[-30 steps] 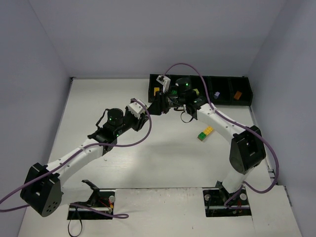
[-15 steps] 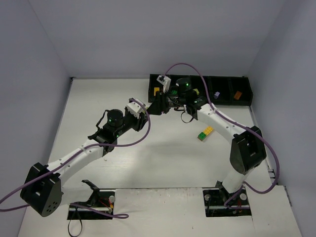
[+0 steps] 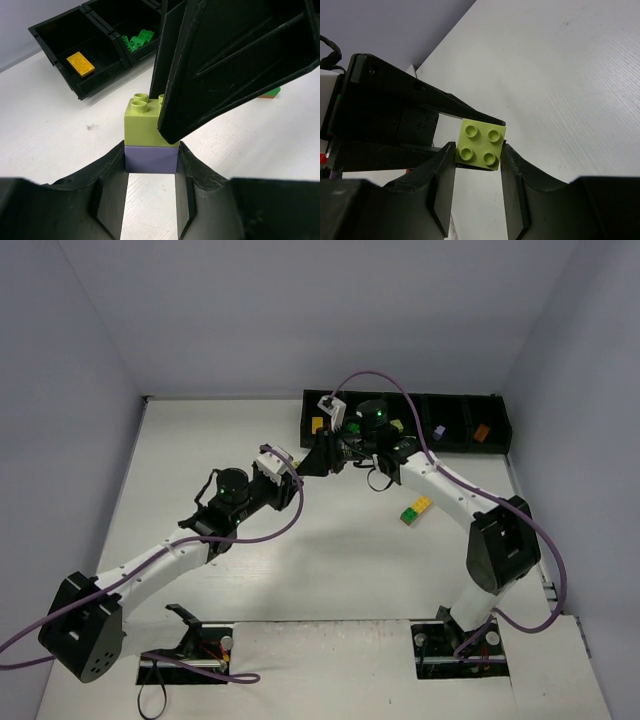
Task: Sort the legos into containers by color
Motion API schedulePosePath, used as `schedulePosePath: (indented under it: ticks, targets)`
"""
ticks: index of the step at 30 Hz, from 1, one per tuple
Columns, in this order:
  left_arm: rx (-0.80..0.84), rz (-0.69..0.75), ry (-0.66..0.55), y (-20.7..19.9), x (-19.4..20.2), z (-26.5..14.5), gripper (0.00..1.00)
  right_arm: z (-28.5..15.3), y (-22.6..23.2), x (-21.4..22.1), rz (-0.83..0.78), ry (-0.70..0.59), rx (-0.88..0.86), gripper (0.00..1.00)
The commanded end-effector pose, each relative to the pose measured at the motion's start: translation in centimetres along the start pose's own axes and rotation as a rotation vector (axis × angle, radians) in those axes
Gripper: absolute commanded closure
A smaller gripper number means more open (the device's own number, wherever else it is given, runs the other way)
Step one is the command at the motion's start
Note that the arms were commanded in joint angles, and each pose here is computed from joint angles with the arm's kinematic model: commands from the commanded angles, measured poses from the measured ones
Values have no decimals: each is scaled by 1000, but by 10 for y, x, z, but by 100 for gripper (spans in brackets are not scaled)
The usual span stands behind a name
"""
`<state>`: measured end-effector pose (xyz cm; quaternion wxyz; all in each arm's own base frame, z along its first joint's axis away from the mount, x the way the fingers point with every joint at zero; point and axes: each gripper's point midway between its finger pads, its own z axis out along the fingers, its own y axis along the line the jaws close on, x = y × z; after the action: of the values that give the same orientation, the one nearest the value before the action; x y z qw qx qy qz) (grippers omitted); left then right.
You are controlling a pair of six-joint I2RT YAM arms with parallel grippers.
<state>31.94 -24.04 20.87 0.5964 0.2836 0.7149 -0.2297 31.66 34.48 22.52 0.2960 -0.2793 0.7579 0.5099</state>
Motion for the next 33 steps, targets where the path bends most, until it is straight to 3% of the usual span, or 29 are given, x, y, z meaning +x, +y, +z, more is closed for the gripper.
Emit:
schedulePosePath:
  ticks: [1, 12, 15, 17, 20, 26, 33]
  targets:
    - [-70, -49, -92, 13, -23, -7, 100, -34, 19, -41, -127, -120, -17, 100]
    - [-71, -85, -82, 11, -11, -11, 100, -68, -10, -62, -125, -195, 85, 100]
    - [-59, -90, -94, 9, -16, -13, 100, -87, -52, -78, -134, -265, 293, 100]
    - [-48, -93, -102, 6, -19, -15, 100, -113, -105, -90, -101, -327, 554, 99]
    - [-39, -95, -108, 4, -24, -20, 100, -147, -160, -101, -89, -379, 816, 99]
    - [0, -102, -105, -5, -26, -32, 100, -187, -240, -115, -31, -419, 1022, 99]
    - [35, -113, -95, -15, -26, -47, 100, -192, -292, -117, 3, -403, 1060, 99]
